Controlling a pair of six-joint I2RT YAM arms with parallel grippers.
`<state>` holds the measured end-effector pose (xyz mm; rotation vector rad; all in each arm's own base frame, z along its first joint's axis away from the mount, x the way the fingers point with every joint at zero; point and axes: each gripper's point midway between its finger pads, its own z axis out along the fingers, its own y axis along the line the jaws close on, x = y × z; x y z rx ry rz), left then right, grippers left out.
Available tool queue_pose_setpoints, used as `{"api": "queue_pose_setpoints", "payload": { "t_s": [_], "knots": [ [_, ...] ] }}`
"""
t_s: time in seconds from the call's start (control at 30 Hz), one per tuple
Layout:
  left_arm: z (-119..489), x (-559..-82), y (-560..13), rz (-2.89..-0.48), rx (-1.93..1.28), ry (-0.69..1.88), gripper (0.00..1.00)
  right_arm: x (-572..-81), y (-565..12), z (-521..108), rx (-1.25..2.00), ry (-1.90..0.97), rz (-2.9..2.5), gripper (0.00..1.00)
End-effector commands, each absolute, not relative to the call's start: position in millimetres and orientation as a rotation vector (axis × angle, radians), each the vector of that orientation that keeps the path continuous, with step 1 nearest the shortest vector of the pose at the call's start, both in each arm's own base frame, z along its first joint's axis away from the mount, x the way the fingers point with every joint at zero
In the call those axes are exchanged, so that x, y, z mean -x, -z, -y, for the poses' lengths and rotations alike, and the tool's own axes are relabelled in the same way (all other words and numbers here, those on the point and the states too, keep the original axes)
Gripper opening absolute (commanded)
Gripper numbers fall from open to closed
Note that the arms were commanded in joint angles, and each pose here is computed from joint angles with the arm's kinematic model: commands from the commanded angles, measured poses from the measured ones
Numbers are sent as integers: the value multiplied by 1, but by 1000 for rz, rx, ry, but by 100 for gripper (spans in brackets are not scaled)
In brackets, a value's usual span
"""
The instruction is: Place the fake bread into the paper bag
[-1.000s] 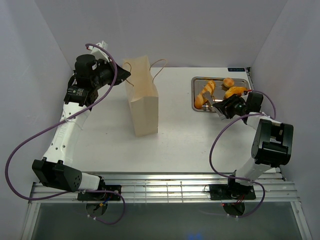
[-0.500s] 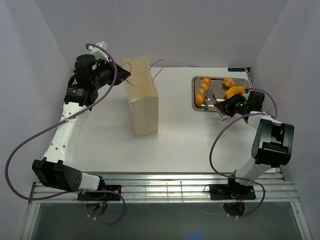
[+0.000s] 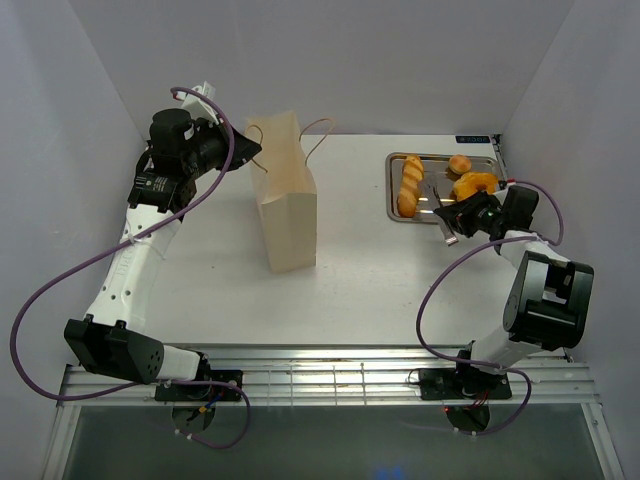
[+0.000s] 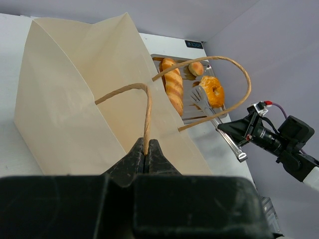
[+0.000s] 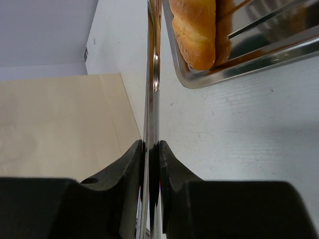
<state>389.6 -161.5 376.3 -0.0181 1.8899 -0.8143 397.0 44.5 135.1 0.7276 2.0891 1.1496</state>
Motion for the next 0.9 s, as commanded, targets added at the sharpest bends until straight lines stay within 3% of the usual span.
{"api": "queue_pose_setpoints", "payload": {
  "t_s": [0.0, 0.27, 0.4, 0.53, 0.87],
  "knots": [
    [163, -383, -389, -1857, 3, 835, 0, -387, -133, -45, -700, -1163, -2081, 8],
    [163, -381, -390, -1852, 1, 833, 0, -386, -137, -46, -677, -1194, -2070, 20],
    [162, -379, -390, -1850, -2, 834, 0, -385, -142, -47, -667, -1204, -2072, 35],
    [162, -379, -391, -1849, -2, 834, 0, -380, -143, -50, -660, -1210, -2082, 43],
    [163, -378, -390, -1851, -4, 836, 0, -376, -144, -45, -657, -1184, -2090, 54]
  ]
}}
